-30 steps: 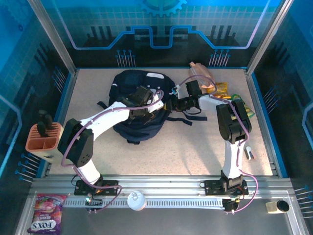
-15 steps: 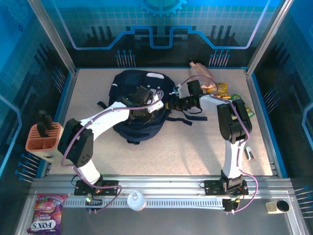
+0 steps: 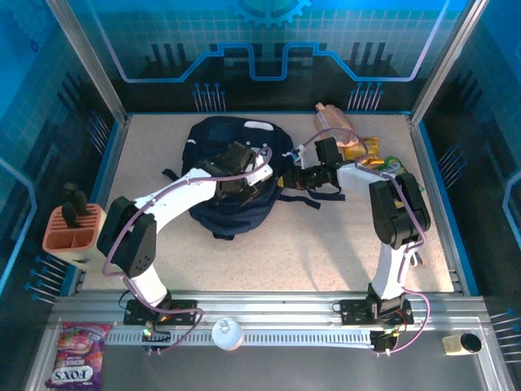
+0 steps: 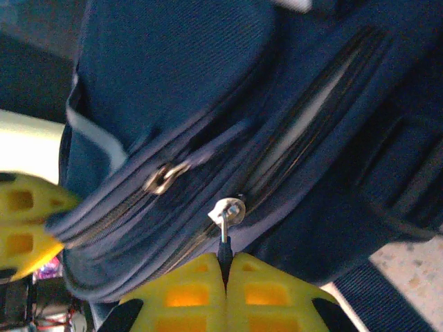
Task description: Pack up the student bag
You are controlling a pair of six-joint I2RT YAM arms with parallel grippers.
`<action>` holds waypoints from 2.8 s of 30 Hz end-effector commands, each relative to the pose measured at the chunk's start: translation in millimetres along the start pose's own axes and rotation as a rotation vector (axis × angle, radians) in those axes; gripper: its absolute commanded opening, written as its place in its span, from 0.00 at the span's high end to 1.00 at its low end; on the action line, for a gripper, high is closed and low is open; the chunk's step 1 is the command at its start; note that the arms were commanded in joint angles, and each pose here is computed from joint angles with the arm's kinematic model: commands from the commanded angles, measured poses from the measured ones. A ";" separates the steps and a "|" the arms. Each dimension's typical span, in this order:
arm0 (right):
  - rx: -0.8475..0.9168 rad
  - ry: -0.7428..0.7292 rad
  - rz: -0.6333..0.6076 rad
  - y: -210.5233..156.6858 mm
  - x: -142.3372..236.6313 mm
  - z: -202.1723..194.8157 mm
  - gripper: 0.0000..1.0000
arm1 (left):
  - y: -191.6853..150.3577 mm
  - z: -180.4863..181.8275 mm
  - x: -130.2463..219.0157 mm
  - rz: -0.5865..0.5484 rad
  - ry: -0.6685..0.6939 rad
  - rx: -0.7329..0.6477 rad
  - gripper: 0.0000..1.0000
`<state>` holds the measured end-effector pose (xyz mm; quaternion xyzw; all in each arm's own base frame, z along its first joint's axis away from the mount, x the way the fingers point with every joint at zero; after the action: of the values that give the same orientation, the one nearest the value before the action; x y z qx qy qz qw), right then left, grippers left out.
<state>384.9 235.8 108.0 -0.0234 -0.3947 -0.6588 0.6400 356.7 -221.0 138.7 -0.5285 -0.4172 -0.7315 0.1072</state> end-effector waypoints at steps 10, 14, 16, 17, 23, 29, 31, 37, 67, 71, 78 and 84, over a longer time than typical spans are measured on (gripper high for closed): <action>0.287 0.019 -0.054 -17.0 19.4 57.7 0.99 | 47.1 17.3 -3.0 -0.088 -0.017 0.218 1.00; 0.380 0.002 -0.098 -18.4 22.9 73.6 0.98 | 62.3 19.6 -2.8 -0.114 -0.045 0.273 1.00; 0.414 -0.020 -0.104 -19.9 22.6 76.8 0.98 | 68.9 18.4 -2.7 -0.126 -0.076 0.295 1.00; 0.427 -0.027 -0.104 -21.2 21.5 78.2 0.98 | 73.0 16.4 -1.8 -0.136 -0.097 0.304 1.00; 0.456 -0.045 -0.126 -22.2 5.7 87.9 0.97 | 92.7 8.8 1.4 -0.197 -0.191 0.374 1.00; 0.422 -0.015 -0.137 -23.0 -13.4 99.9 0.96 | 102.8 8.8 0.0 -0.237 -0.231 0.424 1.00; 0.343 -0.005 -0.188 -13.4 -0.8 93.9 0.92 | 100.1 11.6 3.8 -0.242 -0.230 0.428 1.00; 0.116 0.009 -0.366 4.9 56.0 66.2 0.58 | 88.1 15.5 20.8 -0.284 -0.223 0.393 1.00; -0.372 0.156 -0.253 51.3 0.2 82.7 0.78 | 33.6 27.0 70.4 -0.242 -0.078 0.642 0.54; -0.336 0.170 -0.247 52.2 -3.3 94.3 0.78 | 3.0 18.6 78.1 -0.188 -0.060 0.896 0.44; -0.319 0.179 -0.252 55.1 -5.8 102.4 0.78 | -17.5 -28.1 67.5 -0.194 -0.169 1.208 0.40; -0.310 0.181 -0.251 57.0 -5.9 106.5 0.78 | -16.7 -36.0 56.8 -0.242 -0.190 1.279 0.44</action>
<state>379.9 291.8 173.0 -0.0767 -0.2174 -0.7880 0.5709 286.4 -216.4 157.8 -0.4080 -0.7890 -0.3429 0.3057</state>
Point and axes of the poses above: each hand's point on the last joint's axis, 136 mm out from that joint toward the fingers, its own x axis back along the fingers, its own z axis along the line the jaws close on, y = z × x, the point moved 2 cm from there along x, back along the fingers, and after that the axes turned 5 degrees about x, right-handed, at the moved point
